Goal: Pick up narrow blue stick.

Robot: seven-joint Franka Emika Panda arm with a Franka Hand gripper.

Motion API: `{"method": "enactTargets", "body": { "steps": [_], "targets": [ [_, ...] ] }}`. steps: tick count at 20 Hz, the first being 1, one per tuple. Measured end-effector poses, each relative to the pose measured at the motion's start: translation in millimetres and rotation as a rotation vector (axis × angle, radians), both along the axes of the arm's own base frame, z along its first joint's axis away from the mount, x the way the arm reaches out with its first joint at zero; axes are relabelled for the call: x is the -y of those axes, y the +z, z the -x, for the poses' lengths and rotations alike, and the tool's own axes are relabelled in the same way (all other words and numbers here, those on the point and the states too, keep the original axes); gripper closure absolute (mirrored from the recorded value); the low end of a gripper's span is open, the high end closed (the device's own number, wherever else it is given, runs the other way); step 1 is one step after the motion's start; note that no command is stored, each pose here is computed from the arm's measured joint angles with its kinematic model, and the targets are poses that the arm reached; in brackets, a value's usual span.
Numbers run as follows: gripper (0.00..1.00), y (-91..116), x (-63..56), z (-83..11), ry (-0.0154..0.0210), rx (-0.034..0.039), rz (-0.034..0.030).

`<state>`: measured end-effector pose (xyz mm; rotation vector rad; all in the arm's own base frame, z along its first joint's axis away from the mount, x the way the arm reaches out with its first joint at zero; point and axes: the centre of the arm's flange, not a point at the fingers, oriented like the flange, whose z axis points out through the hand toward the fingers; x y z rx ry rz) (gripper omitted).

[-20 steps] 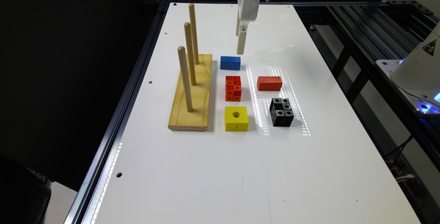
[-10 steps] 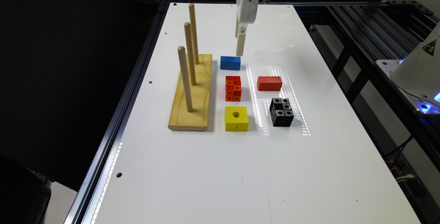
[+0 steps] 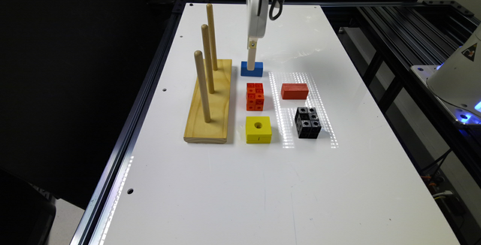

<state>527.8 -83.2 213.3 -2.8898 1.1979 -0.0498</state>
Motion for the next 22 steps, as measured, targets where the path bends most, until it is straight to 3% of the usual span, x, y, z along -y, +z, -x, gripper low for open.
{"method": "enactTargets", "body": {
  "steps": [14,22],
  "targets": [
    [0.0,-0.6,-1.9,-1.4,0.0034,0.0001,-0.0012],
    [0.0,-11.9,-2.9,0.6,0.0044,-0.0174,-0.0049]
  ]
}}
